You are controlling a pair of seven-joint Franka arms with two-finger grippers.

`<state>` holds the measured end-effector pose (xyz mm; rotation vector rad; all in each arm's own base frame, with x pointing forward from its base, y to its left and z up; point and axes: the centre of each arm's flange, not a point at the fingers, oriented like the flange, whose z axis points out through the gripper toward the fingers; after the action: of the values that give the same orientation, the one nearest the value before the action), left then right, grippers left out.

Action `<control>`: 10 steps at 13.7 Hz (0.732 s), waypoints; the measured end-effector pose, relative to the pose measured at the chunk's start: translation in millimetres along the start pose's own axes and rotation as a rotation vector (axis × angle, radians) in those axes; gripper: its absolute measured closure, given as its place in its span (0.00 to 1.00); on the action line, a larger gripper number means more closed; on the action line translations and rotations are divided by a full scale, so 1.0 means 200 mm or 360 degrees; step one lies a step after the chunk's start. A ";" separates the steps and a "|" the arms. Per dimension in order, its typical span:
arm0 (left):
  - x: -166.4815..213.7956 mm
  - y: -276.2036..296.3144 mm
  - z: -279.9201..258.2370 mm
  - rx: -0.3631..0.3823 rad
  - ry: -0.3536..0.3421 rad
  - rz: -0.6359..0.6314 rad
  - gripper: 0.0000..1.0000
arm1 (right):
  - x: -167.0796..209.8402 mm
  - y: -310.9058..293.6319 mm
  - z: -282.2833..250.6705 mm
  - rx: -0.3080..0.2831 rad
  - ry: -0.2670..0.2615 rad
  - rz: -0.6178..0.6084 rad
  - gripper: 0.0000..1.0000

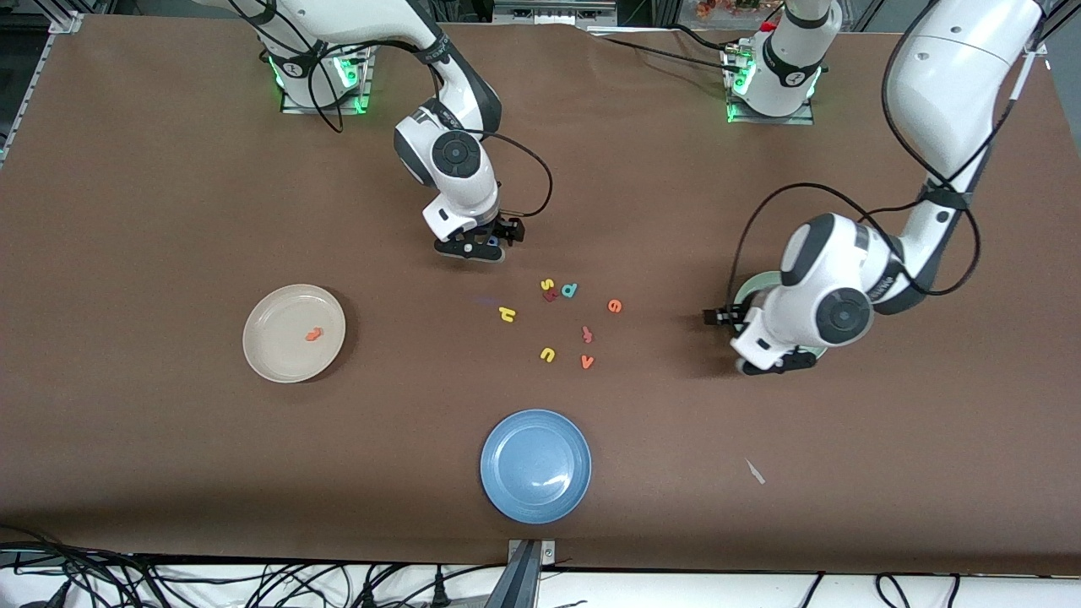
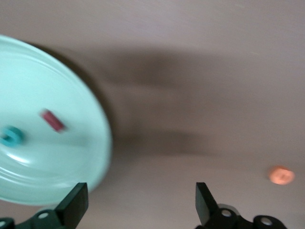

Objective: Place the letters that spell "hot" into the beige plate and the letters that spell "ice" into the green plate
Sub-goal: 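Place the pink i on the green plate while the right gripper reaches blue o, then grasp the blue o with the right gripper while the left gripper grasps orange e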

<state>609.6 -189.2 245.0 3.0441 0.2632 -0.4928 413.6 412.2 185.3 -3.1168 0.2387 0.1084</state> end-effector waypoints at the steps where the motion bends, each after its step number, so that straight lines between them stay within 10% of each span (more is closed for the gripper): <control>1: -0.05 0.12 0.00 0.0001 0.0017 0.0007 0.00 | -0.01 0.00 0.01 -0.0003 -0.0003 -0.0001 0.02; 10: -0.31 0.83 0.39 0.0012 0.0156 0.0401 0.02 | -0.02 0.00 0.07 -0.0014 -0.0003 -0.0022 0.22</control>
<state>556.1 -367.8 193.0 3.0512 -0.1192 -0.3292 409.2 412.0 170.6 -3.1262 0.2172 0.1129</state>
